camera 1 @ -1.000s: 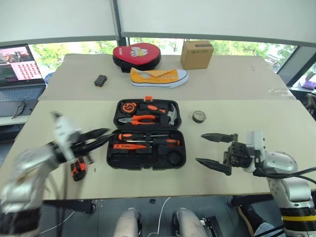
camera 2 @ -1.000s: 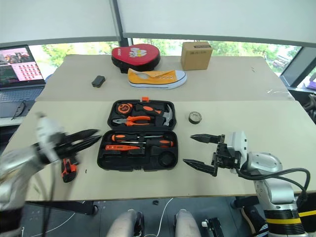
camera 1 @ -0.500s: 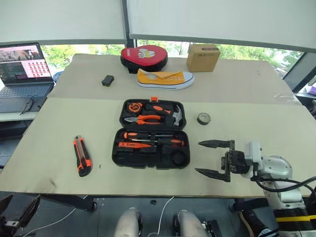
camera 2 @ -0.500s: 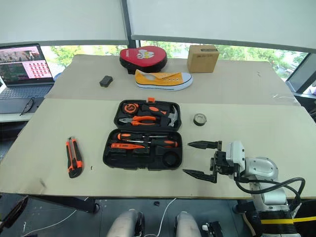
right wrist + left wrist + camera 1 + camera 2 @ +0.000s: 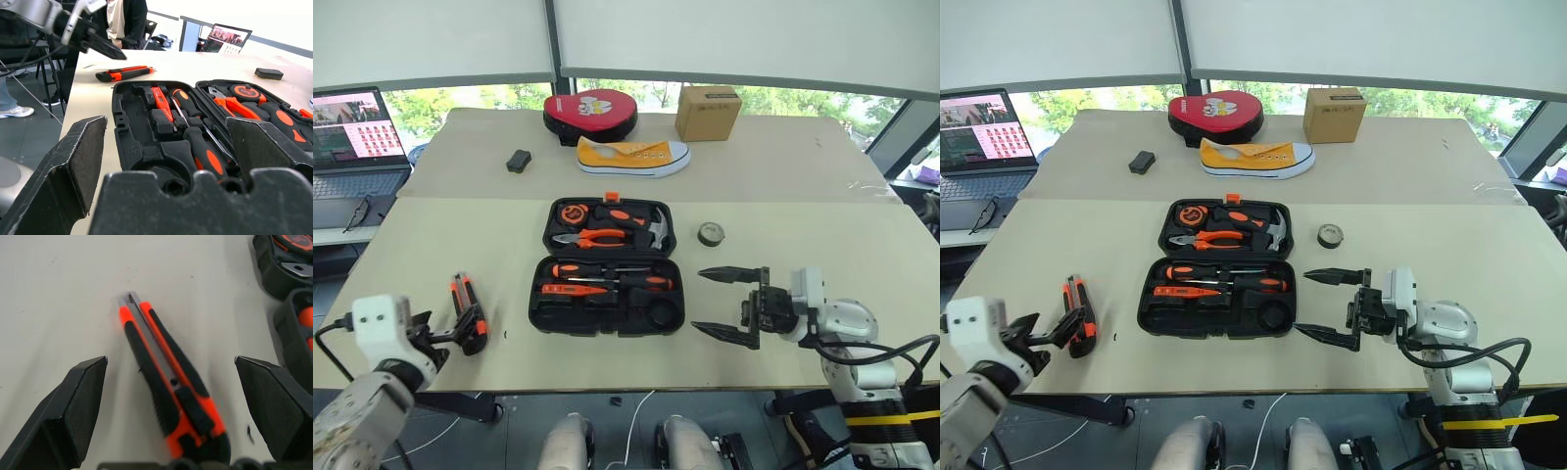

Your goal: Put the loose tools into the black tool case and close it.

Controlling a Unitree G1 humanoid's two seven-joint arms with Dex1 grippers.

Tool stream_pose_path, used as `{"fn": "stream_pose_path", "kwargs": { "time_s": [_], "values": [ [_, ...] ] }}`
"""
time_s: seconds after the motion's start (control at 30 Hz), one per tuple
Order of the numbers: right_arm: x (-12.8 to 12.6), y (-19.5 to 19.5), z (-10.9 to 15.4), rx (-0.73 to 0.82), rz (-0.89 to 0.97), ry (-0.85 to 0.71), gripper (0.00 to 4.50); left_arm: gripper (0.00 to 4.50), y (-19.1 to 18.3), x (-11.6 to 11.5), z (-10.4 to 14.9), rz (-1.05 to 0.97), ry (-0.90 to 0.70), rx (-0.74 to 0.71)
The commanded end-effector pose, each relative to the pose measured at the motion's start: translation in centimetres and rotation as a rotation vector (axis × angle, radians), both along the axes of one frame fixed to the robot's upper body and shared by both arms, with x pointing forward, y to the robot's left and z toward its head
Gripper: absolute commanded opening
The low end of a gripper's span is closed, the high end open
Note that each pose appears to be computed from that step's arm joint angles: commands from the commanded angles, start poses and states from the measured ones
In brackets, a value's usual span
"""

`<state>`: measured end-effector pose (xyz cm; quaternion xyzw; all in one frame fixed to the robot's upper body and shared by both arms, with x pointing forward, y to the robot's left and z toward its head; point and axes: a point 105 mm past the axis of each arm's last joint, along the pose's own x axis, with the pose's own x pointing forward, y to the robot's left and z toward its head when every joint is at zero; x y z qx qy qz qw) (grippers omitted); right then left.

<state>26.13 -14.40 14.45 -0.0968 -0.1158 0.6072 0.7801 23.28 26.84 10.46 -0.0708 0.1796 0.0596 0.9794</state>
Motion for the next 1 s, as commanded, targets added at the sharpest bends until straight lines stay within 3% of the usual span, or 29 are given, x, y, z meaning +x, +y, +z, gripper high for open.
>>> {"fn": "stream_pose_path", "kwargs": {
  "time_s": [0.03, 0.1, 0.2, 0.33, 0.4, 0.53, 0.63, 0.8, 0.87, 1.0],
  "values": [
    [-0.3, 0.4, 1.2, 0.023, 0.012, -0.040, 4.50, 4.48, -0.1, 1.1, -1.0, 0.060, 0.058, 0.046],
    [-0.5, 0.3, 1.1, 0.023, 0.017, -0.011, 4.50, 4.48, 0.0, 1.4, -1.4, 0.074, 0.077, 0.043],
    [-0.6, 0.4, 1.1, 0.028, 0.021, 0.013, 4.50, 3.86, -0.3, 1.7, -2.1, 0.071, 0.105, 0.027],
    [-0.5, 0.5, 1.3, 0.032, 0.016, 0.011, 4.50, 2.34, -0.4, 2.3, -2.1, 0.060, 0.092, 0.011],
    [-0.3, 0.3, 1.6, 0.032, 0.005, 0.004, 4.50, 1.75, 0.4, 2.7, 0.3, -0.016, -0.017, 0.051],
    [-0.4, -0.6, 2.6, 0.024, -0.012, -0.003, 4.50, 1.71, 1.6, 3.3, 7.1, -0.307, -0.273, 0.199],
    [-0.4, -1.7, 2.8, -0.007, -0.040, -0.002, 4.50, 1.71, -1.1, 3.2, 9.5, -0.670, -0.336, 0.273],
    [-0.5, -4.1, 2.3, -0.116, -0.098, -0.008, 4.50, 1.71, -8.9, 0.6, 8.0, -1.382, -0.119, 0.277],
    [-0.5, -4.5, 2.4, -0.125, -0.114, -0.011, 4.50, 1.71, -10.8, 0.5, 7.4, -1.514, -0.084, 0.290],
    [-1.0, -4.3, 2.4, -0.130, -0.112, -0.013, 4.50, 1.71, -13.3, 3.1, 5.3, -1.592, -0.049, 0.444]
  ]
}}
